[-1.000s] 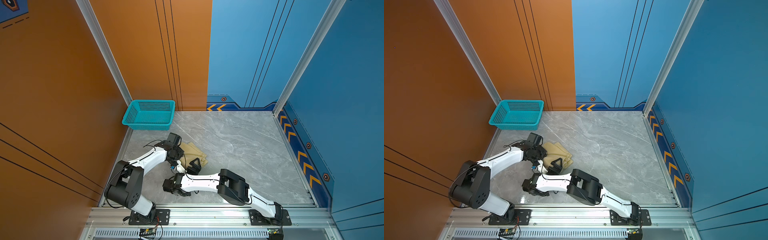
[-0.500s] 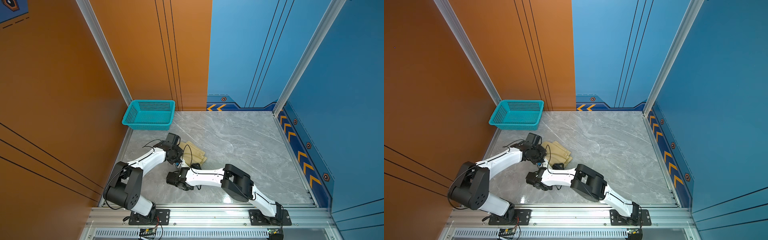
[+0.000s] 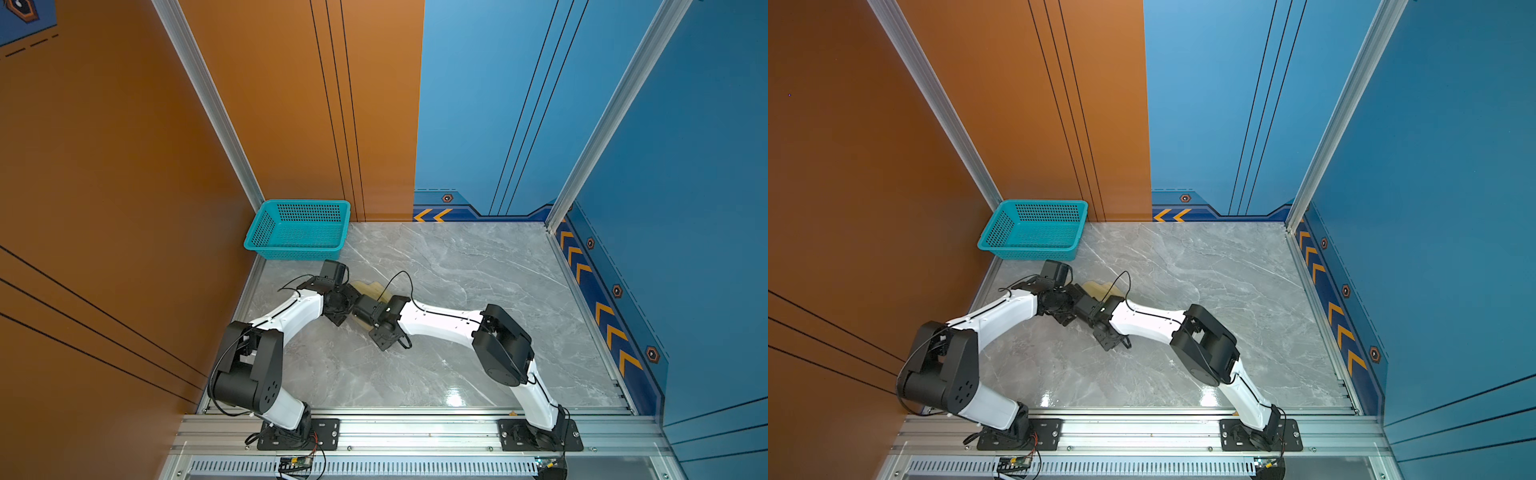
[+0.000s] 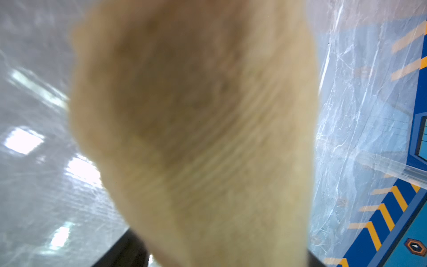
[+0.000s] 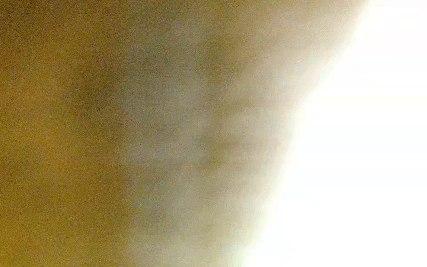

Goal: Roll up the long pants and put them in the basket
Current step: Roll the long pant at the center of the board, then pick up the long pant at the center of the board.

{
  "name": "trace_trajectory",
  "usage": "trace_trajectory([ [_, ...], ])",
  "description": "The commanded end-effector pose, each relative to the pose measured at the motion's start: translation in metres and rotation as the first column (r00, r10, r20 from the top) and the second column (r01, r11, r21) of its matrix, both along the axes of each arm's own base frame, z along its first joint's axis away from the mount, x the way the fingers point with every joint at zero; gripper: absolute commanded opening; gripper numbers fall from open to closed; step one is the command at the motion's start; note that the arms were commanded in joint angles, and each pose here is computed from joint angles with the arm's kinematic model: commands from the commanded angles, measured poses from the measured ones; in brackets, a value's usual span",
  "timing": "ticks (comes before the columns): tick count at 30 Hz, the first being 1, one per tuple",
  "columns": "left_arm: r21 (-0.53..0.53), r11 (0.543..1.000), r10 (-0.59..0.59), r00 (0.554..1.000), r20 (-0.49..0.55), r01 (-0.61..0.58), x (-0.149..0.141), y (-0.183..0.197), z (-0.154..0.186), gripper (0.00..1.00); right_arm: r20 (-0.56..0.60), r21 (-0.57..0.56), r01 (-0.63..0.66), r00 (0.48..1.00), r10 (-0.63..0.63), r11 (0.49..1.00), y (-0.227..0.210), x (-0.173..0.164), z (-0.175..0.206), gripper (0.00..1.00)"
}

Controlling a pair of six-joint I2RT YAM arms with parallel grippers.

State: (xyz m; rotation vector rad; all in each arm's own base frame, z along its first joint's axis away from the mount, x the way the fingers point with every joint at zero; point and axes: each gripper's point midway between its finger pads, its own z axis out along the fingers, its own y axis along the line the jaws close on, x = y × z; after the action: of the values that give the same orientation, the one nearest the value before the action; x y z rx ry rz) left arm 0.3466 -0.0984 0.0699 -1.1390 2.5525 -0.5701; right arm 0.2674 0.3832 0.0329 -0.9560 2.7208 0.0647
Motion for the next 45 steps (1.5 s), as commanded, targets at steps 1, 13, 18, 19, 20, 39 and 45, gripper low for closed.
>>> trace_trajectory([
  [1,0.004,1.0,-0.029,0.999,0.023,0.029,0.004,0.009,0.02,0.82,-0.359,-0.071,0.124,0.923,-0.141,0.99,-0.045,-0.043,-0.066,0.31],
  [13,0.026,0.992,-0.129,0.962,0.242,0.126,0.001,0.009,0.084,0.85,-0.629,0.084,0.237,0.766,-0.133,0.968,-0.02,-0.043,-0.09,0.31],
  [18,-0.005,0.988,-0.144,0.923,0.358,0.156,-0.01,0.006,0.089,1.0,-0.695,0.12,0.307,0.705,-0.142,0.944,-0.015,-0.036,-0.091,0.31],
  [19,-0.025,0.985,-0.151,0.917,0.37,0.172,-0.011,0.003,0.084,0.99,-0.705,0.121,0.317,0.694,-0.143,0.941,-0.015,-0.037,-0.092,0.31],
  [20,-0.047,0.982,-0.152,0.915,0.375,0.182,-0.01,0.001,0.079,0.99,-0.716,0.126,0.331,0.683,-0.145,0.935,-0.015,-0.037,-0.092,0.31],
  [39,-0.248,0.883,-0.241,0.838,0.489,0.398,0.045,-0.037,0.032,0.99,-0.867,0.135,0.546,0.47,-0.168,0.827,-0.03,-0.057,-0.104,0.33],
  [45,-0.252,0.893,-0.216,0.846,0.487,0.373,0.044,-0.035,0.015,0.99,-0.919,0.094,0.614,0.355,-0.169,0.784,-0.04,-0.05,-0.102,0.36],
])
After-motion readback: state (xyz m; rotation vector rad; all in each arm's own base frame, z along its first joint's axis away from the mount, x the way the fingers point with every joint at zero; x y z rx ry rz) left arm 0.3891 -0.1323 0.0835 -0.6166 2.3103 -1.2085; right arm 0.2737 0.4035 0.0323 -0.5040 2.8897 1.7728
